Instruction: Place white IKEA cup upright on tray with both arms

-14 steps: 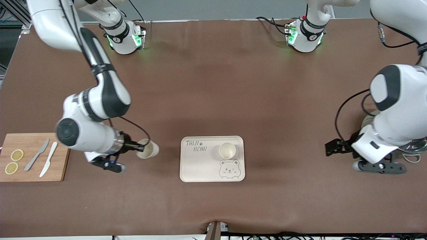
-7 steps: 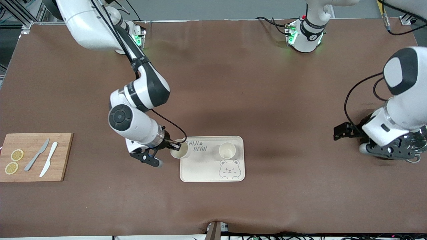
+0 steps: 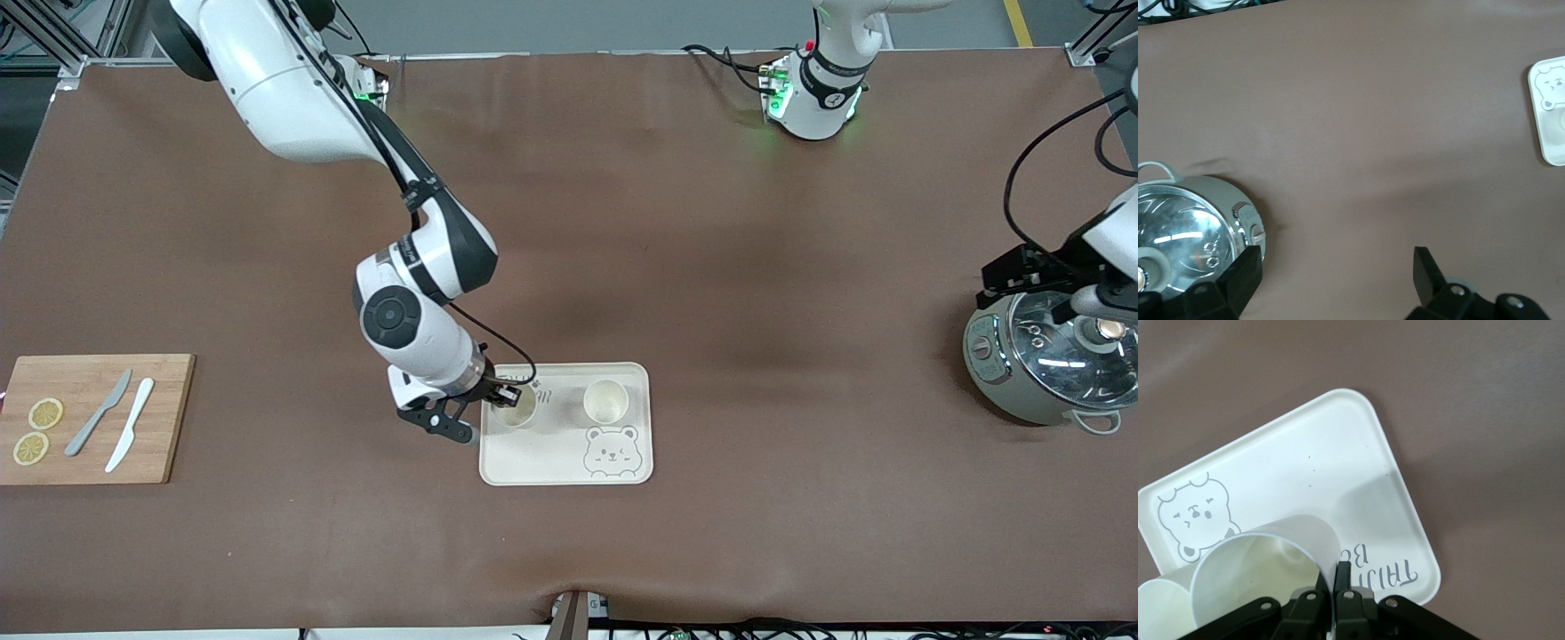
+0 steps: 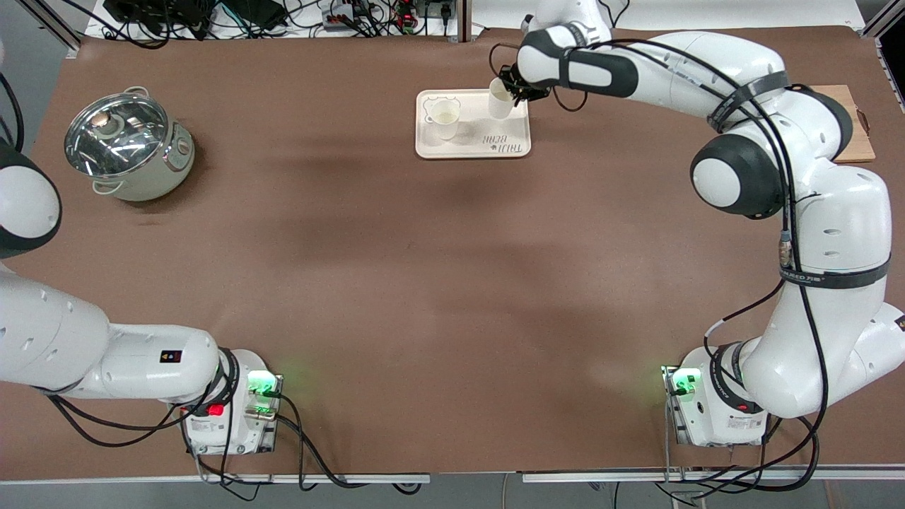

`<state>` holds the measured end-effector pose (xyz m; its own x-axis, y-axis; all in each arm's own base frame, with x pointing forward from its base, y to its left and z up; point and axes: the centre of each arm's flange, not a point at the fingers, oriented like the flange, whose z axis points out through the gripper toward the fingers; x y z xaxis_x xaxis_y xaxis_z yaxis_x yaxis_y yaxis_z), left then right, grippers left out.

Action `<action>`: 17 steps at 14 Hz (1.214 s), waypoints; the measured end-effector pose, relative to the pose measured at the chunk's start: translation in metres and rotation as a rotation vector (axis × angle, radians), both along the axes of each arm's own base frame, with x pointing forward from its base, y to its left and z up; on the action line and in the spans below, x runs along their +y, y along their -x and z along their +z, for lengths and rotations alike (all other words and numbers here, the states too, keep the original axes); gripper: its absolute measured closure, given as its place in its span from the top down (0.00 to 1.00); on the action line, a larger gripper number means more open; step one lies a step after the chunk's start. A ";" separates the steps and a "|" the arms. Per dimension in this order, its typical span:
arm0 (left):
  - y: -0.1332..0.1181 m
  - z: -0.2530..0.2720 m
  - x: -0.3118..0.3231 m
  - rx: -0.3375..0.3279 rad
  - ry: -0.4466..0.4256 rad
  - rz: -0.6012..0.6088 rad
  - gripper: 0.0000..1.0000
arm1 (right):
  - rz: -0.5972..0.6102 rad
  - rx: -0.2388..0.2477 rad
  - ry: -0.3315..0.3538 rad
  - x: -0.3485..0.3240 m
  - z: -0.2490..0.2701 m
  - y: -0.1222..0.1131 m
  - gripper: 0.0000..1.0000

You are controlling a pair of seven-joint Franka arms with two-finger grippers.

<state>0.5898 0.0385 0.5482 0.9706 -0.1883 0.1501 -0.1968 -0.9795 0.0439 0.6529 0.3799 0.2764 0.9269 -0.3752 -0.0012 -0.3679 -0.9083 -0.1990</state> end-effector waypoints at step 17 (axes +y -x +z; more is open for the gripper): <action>0.001 0.066 -0.079 0.032 0.029 0.025 1.00 | 0.014 -0.008 0.018 0.013 -0.044 0.007 0.09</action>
<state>0.5890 -0.0402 0.6139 0.9794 -0.1594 0.1242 -0.1699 -0.9823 0.0786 0.6459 0.3932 0.2326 0.9319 -0.3624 0.0131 -0.3539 -0.9168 -0.1850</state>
